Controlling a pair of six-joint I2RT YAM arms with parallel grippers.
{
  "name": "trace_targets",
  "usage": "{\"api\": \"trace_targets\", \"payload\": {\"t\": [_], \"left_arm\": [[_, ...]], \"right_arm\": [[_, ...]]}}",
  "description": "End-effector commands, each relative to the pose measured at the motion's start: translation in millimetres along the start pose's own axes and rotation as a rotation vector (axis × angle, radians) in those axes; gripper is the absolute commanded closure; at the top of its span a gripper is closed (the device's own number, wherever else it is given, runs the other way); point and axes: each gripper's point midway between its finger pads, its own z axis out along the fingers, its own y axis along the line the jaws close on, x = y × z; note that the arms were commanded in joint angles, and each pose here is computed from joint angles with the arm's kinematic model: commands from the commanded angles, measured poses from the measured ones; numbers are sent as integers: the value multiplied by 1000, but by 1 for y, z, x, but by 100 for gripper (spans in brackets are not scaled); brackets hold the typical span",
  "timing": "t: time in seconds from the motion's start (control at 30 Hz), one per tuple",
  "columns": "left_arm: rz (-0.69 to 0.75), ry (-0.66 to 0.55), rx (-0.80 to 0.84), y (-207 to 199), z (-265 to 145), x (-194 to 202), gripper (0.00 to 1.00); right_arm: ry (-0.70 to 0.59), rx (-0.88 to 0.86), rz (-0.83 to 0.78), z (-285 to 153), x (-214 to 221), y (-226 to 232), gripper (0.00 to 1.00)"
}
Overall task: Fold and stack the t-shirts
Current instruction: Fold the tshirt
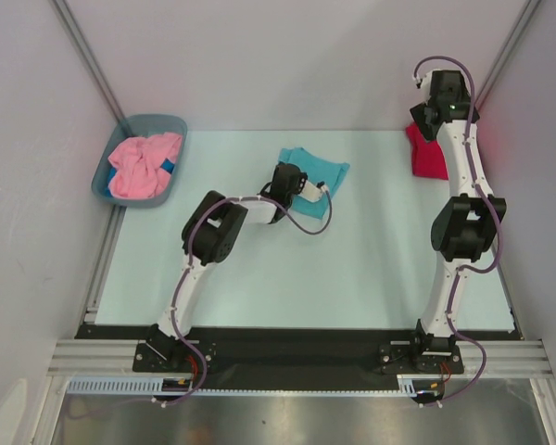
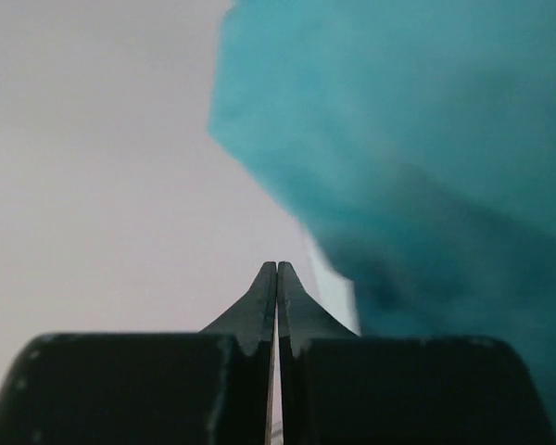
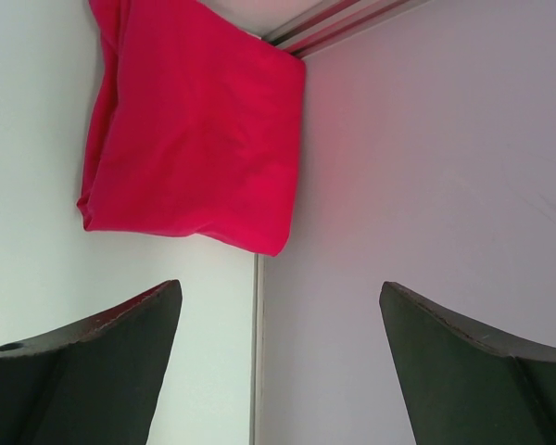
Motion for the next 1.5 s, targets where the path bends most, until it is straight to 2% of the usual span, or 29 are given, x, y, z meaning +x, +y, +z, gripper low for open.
{"api": "trace_targets", "payload": {"t": [0.0,0.1,0.17,0.23,0.3,0.43,0.57,0.67,0.7,0.73,0.77,0.8,0.9,0.97,1.03,1.07,1.13,1.17,1.27,1.33,1.37,1.4,1.43,1.47], "left_arm": [[-113,69,-266,84,-8,24,100],[-184,87,-472,143,-18,31,100],[-216,76,-538,169,-20,29,100],[-220,37,-577,176,-16,19,100],[-196,15,-578,169,-8,10,100],[-144,-25,-471,129,21,-8,100],[-41,-41,-317,64,50,-22,100],[-30,-50,-253,53,60,-25,100],[20,-56,-61,10,70,-29,100],[8,-59,-43,9,72,-28,100],[27,-69,61,-6,72,-29,100],[27,-79,96,-7,72,-28,100],[9,-107,137,-7,68,-29,100],[-50,-98,15,25,66,-25,100],[-98,-30,-132,55,63,-12,100],[-123,1,-310,95,55,-3,100],[-143,83,-468,126,42,17,100],[-169,120,-607,164,22,30,100],[-297,251,-761,222,-18,84,100],[-372,337,-815,246,-46,127,100],[-449,392,-856,264,-79,154,100],[-490,427,-859,267,-93,172,100],[-487,481,-786,237,-91,195,99],[-557,515,-772,233,-106,214,78]], "right_arm": [[-46,29,46,-10,-15,-16,5],[-59,32,56,-13,-19,-18,5],[-57,32,56,-12,-19,-18,5],[-55,33,54,-11,-18,-18,5],[-58,34,51,-10,-20,-18,5],[-60,37,49,-10,-21,-18,5],[-57,37,50,-10,-20,-17,5],[-61,33,54,-13,-22,-17,5],[-61,32,52,-13,-22,-15,5],[-67,32,54,-15,-24,-15,5],[-66,32,52,-16,-24,-15,5],[-69,36,55,-18,-25,-16,5],[-82,31,57,-22,-30,-14,5],[-87,27,57,-24,-31,-13,5],[-94,29,63,-27,-34,-12,6],[-101,24,65,-30,-36,-12,6],[-105,21,59,-33,-37,-10,5],[-105,21,59,-34,-37,-10,5],[-150,9,18,-51,-56,6,1],[-185,-15,-5,-63,-68,22,0],[-196,-24,-9,-67,-71,29,0],[-228,-27,-7,-76,-80,34,0],[-255,-58,-30,-83,-88,54,0],[-253,-80,-51,-84,-87,71,0]]}}
